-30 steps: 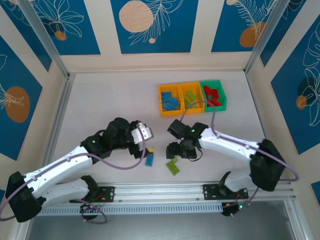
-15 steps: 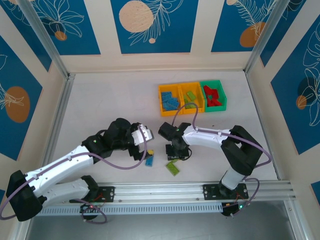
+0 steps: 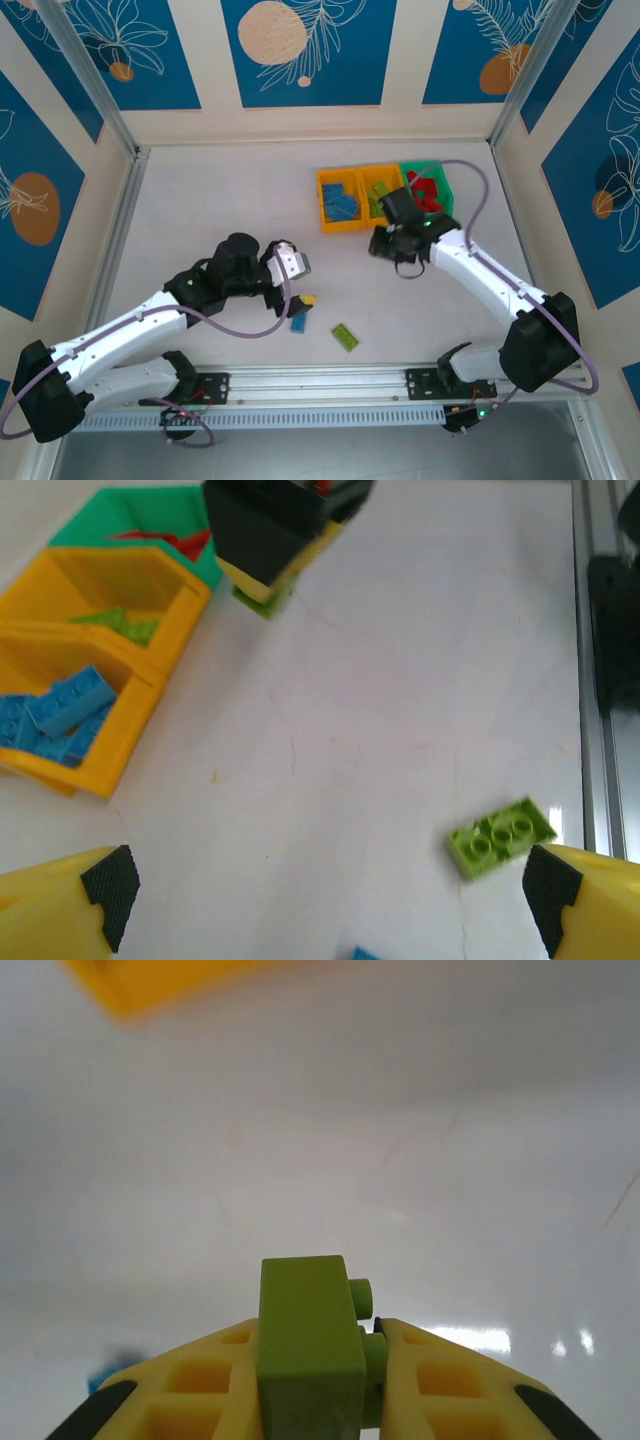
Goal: Sort the legos into containers by color
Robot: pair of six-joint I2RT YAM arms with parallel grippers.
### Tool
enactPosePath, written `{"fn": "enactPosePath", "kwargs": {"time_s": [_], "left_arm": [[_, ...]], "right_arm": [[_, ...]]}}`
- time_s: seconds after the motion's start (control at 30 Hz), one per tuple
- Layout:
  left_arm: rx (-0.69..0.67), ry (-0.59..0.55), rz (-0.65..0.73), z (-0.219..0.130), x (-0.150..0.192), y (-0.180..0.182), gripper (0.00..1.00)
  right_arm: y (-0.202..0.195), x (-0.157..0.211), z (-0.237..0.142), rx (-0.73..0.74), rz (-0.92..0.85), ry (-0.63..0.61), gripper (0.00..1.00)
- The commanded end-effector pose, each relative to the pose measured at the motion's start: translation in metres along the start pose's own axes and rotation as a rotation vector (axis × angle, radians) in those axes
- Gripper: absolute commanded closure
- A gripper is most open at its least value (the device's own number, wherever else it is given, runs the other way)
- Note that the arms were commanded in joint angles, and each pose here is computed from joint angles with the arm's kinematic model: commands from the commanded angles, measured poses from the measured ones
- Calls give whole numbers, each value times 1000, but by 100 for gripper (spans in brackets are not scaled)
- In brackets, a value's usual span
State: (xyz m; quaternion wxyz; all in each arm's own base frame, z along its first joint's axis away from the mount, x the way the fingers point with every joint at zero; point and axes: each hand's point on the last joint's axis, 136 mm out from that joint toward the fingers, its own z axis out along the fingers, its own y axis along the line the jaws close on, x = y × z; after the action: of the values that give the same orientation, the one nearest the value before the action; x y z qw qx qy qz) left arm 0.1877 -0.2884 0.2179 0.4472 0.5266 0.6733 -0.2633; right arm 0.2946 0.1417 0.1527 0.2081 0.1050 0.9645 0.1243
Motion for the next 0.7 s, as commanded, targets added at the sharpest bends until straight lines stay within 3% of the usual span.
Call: {"fn": "enactPosePath", "kwargs": {"time_s": [0.0,0.17,0.33,0.4,0.47,0.5,0.67], "left_arm": [[-39,-129,-87,5,-33,11,0],[-49,-225,-197,11,-55,21,0],[-85,-261,-217,9,-66,29,0],[-95,-256,-211,7,-65,30,0],[-100,-239,-197,6,-63,30,0],[-104,-228,-190,5,-62,30,0],[-119,-181,-151,2,-54,29,0]], "right_arm": [[1,-70,-10,-36,-46,-150,74],[-5,-150,19,-51,-3,-188,74],[2,-192,62,-55,12,-135,73],[7,-201,74,-56,9,-107,67],[6,-205,81,-29,22,-70,48],[5,-207,79,-17,28,-64,44],[3,-187,46,0,34,-69,40]]}}
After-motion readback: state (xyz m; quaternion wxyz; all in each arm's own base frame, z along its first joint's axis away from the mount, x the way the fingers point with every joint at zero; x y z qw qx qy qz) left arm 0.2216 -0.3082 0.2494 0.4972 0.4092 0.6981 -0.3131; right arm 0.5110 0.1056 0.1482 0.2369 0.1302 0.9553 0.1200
